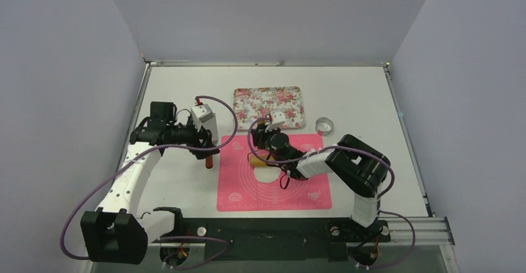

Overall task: Roll out the dumpling wrappers from the dough
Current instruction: Flatten out the dough on the work surface.

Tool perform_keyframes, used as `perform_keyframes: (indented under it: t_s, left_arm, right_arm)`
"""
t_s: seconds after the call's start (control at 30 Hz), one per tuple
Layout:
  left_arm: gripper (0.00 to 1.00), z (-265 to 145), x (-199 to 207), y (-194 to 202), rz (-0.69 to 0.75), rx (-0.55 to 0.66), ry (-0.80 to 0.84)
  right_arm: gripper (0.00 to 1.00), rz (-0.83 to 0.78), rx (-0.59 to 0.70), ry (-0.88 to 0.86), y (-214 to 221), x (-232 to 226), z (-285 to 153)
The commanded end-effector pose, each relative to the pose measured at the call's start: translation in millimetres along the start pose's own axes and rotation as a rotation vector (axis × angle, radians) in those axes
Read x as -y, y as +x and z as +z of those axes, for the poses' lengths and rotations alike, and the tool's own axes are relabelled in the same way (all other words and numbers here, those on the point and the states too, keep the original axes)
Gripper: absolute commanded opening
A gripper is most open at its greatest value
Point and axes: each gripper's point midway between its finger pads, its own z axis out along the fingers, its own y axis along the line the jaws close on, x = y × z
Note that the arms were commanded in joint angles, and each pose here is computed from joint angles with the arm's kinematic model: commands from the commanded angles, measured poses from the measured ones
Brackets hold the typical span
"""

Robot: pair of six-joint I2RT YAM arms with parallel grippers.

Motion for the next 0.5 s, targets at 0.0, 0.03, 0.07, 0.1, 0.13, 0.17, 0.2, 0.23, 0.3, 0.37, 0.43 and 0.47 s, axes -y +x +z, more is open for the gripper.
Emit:
perform_keyframes:
  t_s: [0.0, 0.03, 0.07, 0.1, 0.13, 0.17, 0.2, 0.23, 0.3, 0.37, 0.43, 0.47]
  left_arm:
    - [0.68, -7, 0, -19, 0.038, 0.038, 0.000]
    - [0.68, -7, 0, -19, 0.037, 0.038, 0.000]
    - [0.68, -7, 0, -19, 0.037, 0.038, 0.000]
    - [0.68, -7, 1, -18, 0.038, 0.038, 0.003]
    - [0.68, -7, 1, -18, 0.039, 0.037, 0.005]
    - [0.68, -6, 1, -18, 0.039, 0.037, 0.008]
    - [0.68, -6, 1, -18, 0.040, 0.036, 0.009]
    - [0.68, -6, 1, -18, 0.040, 0.037, 0.010]
    - [0.68, -5, 2, -18, 0.039, 0.036, 0.013]
    - [0.68, -5, 2, -19, 0.040, 0.037, 0.017]
    - [0.68, -4, 2, -19, 0.038, 0.036, 0.020]
    - [0.68, -4, 2, -18, 0.037, 0.034, 0.020]
  right_arm:
    - [0.00, -0.229, -0.331, 0.107, 100, 55, -33]
    - [0.00, -0.228, -0.340, 0.107, 104, 55, -39]
    - [0.00, -0.222, -0.359, 0.109, 114, 56, -53]
    - [0.00, -0.212, -0.361, 0.117, 118, 56, -59]
    - [0.00, -0.191, -0.377, 0.114, 127, 54, -70]
    - [0.00, -0.192, -0.382, 0.120, 130, 53, -74]
    - [0.00, -0.203, -0.402, 0.112, 137, 48, -83]
    - [0.00, -0.216, -0.408, 0.122, 139, 49, -87]
    - [0.00, -0.216, -0.396, 0.123, 135, 48, -88]
    - [0.00, -0.215, -0.379, 0.141, 129, 57, -77]
    - [0.00, -0.214, -0.358, 0.155, 120, 65, -57]
    - [0.00, -0.220, -0.334, 0.163, 109, 68, -42]
